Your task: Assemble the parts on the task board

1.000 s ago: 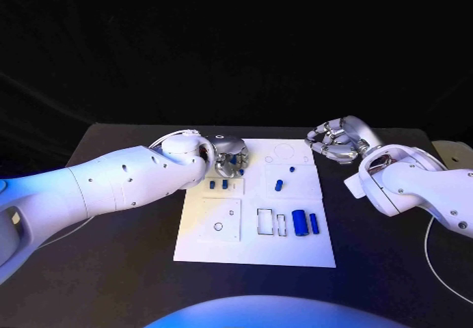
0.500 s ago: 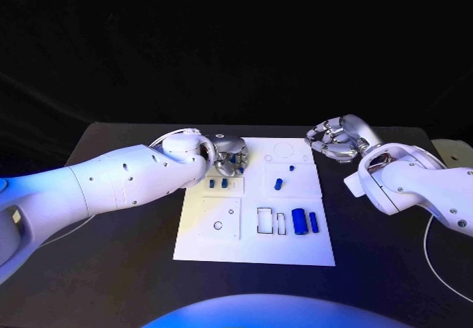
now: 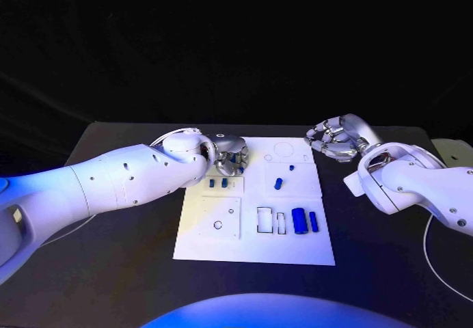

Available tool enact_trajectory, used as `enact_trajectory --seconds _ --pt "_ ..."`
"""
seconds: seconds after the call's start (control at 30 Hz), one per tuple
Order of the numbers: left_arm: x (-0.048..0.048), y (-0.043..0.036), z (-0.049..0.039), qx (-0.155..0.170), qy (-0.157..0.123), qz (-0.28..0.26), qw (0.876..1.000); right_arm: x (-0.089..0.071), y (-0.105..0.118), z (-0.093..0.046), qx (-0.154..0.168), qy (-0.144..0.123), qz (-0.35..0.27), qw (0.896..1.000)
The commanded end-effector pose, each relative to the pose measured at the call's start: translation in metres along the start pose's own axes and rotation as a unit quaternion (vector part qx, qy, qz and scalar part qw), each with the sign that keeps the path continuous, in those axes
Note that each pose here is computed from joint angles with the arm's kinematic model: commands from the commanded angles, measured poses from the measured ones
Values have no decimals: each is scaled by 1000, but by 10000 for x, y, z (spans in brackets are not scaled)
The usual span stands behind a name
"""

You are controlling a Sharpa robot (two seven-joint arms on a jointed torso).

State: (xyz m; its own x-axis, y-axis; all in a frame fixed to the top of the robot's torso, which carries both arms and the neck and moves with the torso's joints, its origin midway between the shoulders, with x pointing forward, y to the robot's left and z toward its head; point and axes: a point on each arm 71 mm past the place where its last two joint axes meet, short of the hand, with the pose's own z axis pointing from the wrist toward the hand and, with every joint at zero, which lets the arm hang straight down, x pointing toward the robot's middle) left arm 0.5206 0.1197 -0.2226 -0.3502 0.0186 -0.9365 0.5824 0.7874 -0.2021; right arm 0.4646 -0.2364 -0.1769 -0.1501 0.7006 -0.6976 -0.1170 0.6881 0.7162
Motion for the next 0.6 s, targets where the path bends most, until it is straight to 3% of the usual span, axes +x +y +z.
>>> enact_trajectory --seconds 0.03,0.33,0.6 --pt "105 -4 6 -2 28 -2 1000 11 12 -3 -6 4 -2 1000" --pt "124 4 14 -3 26 -1 1000 10 12 -4 -6 4 -2 1000" --pt "104 -8 6 6 3 -7 1000 9 15 -4 -7 2 -1 1000"
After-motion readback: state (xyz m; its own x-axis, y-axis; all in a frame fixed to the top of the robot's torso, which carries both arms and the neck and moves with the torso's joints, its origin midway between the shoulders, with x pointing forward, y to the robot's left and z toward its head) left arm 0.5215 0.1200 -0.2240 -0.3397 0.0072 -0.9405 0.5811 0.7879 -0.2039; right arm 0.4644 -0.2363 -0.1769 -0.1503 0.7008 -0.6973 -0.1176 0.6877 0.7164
